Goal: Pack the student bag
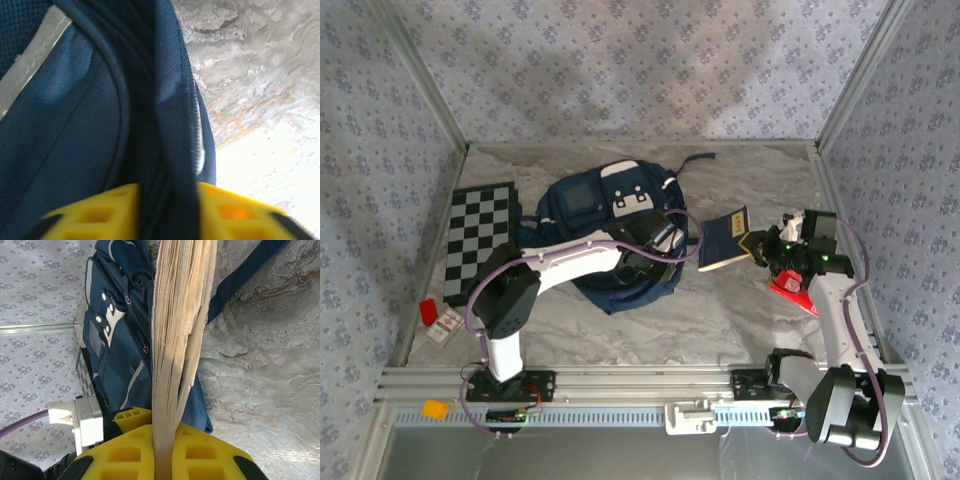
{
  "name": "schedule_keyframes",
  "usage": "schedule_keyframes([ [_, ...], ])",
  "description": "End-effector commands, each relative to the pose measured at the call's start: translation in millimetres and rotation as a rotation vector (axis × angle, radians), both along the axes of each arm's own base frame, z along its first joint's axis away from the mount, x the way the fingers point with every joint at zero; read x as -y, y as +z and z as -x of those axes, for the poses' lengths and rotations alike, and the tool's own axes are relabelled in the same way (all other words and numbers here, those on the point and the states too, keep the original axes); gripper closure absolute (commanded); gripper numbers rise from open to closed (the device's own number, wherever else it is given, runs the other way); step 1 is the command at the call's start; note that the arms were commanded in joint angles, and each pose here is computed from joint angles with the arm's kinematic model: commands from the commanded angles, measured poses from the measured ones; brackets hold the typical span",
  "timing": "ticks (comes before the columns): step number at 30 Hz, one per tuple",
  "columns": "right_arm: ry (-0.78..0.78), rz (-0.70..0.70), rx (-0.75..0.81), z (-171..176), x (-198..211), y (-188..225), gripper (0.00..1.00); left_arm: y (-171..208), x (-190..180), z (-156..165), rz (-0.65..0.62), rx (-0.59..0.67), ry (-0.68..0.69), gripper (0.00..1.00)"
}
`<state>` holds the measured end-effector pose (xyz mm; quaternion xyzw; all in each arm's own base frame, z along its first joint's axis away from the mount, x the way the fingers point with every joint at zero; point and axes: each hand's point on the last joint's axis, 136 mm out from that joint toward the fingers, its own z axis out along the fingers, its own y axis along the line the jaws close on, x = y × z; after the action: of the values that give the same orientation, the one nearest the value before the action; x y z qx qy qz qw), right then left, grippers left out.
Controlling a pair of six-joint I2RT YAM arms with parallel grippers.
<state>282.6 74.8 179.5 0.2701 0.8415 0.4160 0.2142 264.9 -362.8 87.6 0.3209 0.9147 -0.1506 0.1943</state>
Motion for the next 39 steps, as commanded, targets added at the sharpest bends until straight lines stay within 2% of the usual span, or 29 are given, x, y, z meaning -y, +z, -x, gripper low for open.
schedule_keyframes([
  [1,0.037,-0.010,0.040,0,-3,5,1.00,15,-3,-9,-0.003,0.038,0.003,0.82],
  [4,0.053,-0.016,0.047,1,-5,7,1.00,21,-9,-15,-0.026,0.057,0.022,0.96],
  [6,0.075,-0.018,0.056,3,-8,11,1.00,35,-11,-19,-0.018,0.075,0.030,1.00],
  [13,0.181,-0.046,0.057,14,-27,19,1.00,141,-19,-48,0.116,0.284,0.104,1.00],
  [18,0.280,-0.039,0.068,22,-57,25,1.00,198,-29,-70,0.204,0.370,0.158,1.00],
  [22,0.335,-0.034,0.107,17,-90,28,1.00,238,-22,-75,0.278,0.431,0.147,1.00],
  [26,0.406,-0.040,0.168,3,-135,28,1.00,258,-19,-79,0.315,0.462,0.155,1.00],
  [31,0.422,0.025,0.277,-25,-174,19,1.00,272,-18,-80,0.359,0.473,0.170,1.00],
  [39,0.318,0.032,0.366,-89,-207,-5,1.00,274,-13,-79,0.402,0.454,0.180,1.00],
])
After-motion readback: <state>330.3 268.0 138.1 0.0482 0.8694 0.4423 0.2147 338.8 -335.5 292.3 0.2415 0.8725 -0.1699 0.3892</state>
